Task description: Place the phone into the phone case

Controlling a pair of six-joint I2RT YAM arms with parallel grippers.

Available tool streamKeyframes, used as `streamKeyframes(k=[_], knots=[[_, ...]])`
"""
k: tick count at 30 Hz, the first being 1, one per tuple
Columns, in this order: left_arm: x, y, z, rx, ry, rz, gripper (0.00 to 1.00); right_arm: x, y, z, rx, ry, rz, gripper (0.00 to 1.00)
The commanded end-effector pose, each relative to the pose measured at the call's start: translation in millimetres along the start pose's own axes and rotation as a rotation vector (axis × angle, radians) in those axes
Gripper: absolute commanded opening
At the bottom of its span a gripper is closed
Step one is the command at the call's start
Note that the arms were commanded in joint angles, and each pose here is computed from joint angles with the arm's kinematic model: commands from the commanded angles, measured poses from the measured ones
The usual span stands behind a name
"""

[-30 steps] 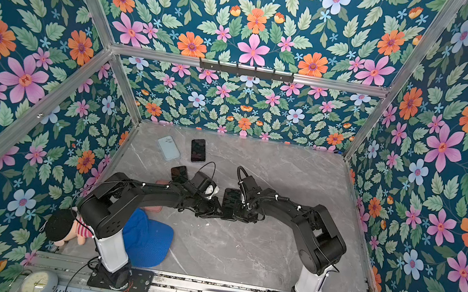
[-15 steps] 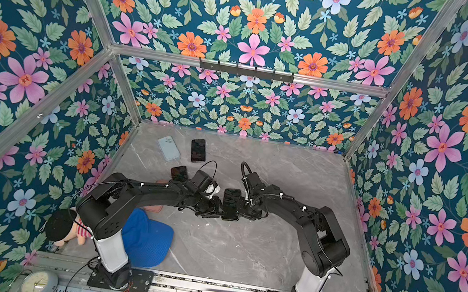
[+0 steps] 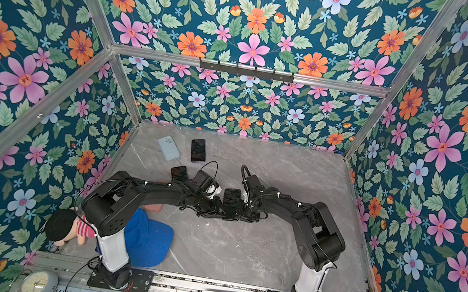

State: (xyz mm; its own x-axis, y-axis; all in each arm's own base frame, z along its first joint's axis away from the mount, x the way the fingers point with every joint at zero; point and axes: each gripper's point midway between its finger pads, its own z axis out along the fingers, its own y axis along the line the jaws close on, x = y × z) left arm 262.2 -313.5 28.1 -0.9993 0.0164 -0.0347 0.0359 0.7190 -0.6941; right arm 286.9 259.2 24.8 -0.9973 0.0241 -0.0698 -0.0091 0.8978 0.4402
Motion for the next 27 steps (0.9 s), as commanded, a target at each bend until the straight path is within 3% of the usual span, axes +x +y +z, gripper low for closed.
streamKeyframes(k=[1,19,27], knots=[[0.9,4.0,1.8,-0.012,0.004,-0.003,0.34,-0.3,1.8,2.5,-0.015,0.000,0.003,0.28],[-0.1,4.1,1.6,-0.014,-0.001,-0.006,0.30,2.8,2.5,5.0,-0.040,0.003,0.017,0.15],[0.8,13.8,-2.1,-0.079,-0.004,-0.016,0.30,3.9,2.5,3.7,-0.044,0.001,0.026,0.09]])
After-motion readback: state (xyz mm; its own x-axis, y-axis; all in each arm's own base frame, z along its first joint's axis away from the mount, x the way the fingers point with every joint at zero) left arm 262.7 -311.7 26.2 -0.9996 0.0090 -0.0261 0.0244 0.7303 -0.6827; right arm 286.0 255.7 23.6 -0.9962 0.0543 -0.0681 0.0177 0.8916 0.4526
